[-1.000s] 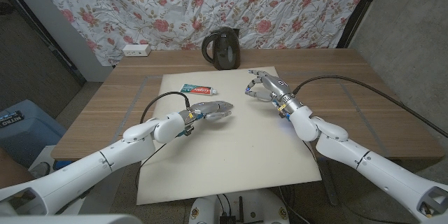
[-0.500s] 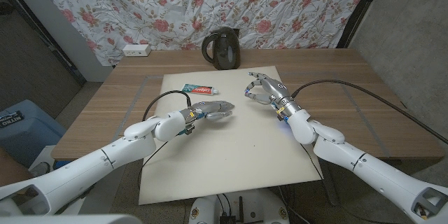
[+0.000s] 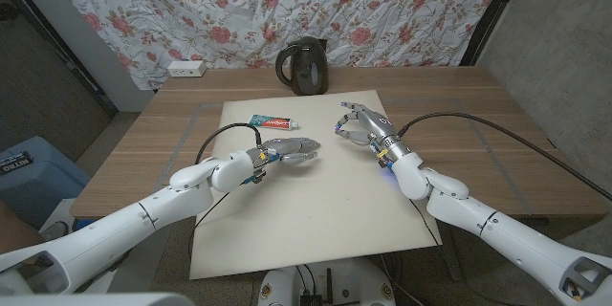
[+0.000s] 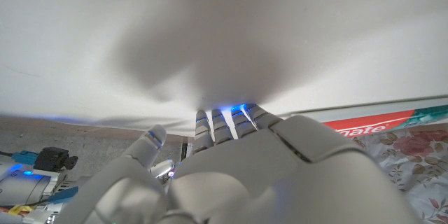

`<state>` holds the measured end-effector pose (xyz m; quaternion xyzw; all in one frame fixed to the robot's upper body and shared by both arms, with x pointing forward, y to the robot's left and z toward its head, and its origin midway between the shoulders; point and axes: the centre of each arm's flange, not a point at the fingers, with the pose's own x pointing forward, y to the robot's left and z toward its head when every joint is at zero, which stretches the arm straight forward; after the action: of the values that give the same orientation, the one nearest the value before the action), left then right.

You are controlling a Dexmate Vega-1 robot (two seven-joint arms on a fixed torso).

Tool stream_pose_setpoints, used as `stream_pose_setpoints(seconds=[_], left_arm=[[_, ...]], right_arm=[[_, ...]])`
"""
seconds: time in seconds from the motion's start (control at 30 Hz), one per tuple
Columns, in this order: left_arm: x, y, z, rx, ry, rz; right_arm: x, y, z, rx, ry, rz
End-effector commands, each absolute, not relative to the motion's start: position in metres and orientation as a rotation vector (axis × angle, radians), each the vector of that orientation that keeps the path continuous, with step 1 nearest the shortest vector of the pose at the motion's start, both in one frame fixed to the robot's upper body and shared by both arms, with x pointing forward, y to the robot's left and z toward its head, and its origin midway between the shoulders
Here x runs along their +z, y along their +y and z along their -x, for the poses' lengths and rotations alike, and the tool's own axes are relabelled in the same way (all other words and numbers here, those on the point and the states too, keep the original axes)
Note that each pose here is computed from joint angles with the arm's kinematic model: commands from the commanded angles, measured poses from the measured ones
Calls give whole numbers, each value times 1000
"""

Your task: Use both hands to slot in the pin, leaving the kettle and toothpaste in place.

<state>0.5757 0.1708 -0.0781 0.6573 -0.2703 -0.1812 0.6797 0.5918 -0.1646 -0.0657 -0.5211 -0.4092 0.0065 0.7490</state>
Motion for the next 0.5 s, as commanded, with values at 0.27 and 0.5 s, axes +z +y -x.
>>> stream_pose_setpoints(seconds=[0.27,0.5], left_arm=[[-80,170,-575,-414,-603,-1489],[-81,170,-574,-413,-603,-1493]], right_arm=[[-70,-169,-595,34,-831,1156],[-71,-170,-594,48,-807,1158]])
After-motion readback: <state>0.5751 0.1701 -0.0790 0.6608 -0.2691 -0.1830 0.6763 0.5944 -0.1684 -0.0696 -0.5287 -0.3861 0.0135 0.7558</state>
